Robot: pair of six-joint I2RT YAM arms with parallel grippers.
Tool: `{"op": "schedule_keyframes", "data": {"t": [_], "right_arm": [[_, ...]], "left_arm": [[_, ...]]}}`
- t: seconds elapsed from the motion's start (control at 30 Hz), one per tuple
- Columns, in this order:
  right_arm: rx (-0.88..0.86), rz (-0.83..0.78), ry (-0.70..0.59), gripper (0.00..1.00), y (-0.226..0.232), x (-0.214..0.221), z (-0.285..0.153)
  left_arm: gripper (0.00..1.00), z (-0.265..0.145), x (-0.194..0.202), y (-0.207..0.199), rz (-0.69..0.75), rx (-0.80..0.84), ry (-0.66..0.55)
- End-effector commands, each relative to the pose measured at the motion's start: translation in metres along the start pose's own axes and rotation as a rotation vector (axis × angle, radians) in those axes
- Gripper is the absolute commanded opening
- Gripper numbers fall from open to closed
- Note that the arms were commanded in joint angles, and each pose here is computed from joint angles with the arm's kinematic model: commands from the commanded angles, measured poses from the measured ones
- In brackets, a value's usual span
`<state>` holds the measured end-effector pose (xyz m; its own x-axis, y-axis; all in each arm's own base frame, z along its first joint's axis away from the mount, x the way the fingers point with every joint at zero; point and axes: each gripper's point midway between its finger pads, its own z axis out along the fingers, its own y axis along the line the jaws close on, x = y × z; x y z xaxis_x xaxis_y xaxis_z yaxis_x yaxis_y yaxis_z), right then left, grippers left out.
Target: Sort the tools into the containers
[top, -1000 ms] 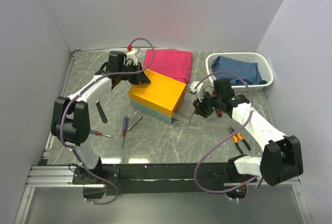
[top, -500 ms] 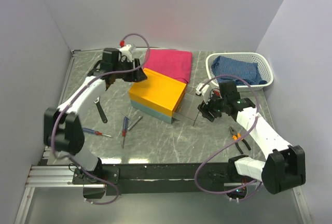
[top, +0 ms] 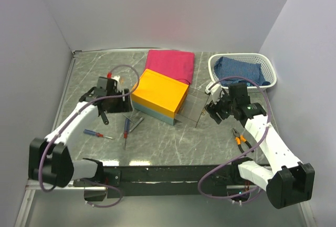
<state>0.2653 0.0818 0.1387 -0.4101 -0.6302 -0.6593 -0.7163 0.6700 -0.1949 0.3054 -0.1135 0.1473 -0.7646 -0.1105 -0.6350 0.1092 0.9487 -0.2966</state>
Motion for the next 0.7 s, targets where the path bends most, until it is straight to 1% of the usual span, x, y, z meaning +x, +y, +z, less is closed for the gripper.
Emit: {"op": "schedule_keyframes", "data": {"t": [0.0, 0.03, 0.13, 0.3, 0.37, 0.43, 0.57, 0.67], "right_arm": [[0.055, 0.026, -0.048, 0.77, -0.019, -0.024, -0.007], [0.055, 0.028, -0.048, 0.77, -0.019, -0.026, -0.007], [0.050, 0.033, -0.048, 0.77, -0.021, -0.027, -0.005], [0.058, 0.027, -0.054, 0.76, -0.025, -0.031, -0.007], [0.067, 0.021, -0.056, 0.76, -0.027, -0.031, -0.009], [0.077, 0.017, -0.058, 0.76, -0.028, -0.031, -0.011], [0.099, 0.052, -0.067, 0.76, -0.030, -0.029, -0.015], [0.100, 0.067, -0.088, 0.76, -0.027, -0.029, -0.019]], "left_arm": [[0.75, 0.004, 0.032, 0.018, -0.051, -0.106, 0.138], [0.75, 0.004, 0.035, 0.019, -0.072, -0.111, 0.153], [0.72, 0.012, 0.045, 0.022, -0.069, -0.120, 0.213], [0.61, 0.032, 0.068, 0.029, -0.091, -0.144, 0.324], [0.56, 0.036, 0.073, 0.030, -0.130, -0.154, 0.337], [0.54, 0.041, 0.079, 0.031, -0.166, -0.165, 0.348], [0.54, 0.053, 0.096, 0.041, -0.187, -0.203, 0.414], [0.51, 0.062, 0.106, 0.045, -0.188, -0.215, 0.450]]}}
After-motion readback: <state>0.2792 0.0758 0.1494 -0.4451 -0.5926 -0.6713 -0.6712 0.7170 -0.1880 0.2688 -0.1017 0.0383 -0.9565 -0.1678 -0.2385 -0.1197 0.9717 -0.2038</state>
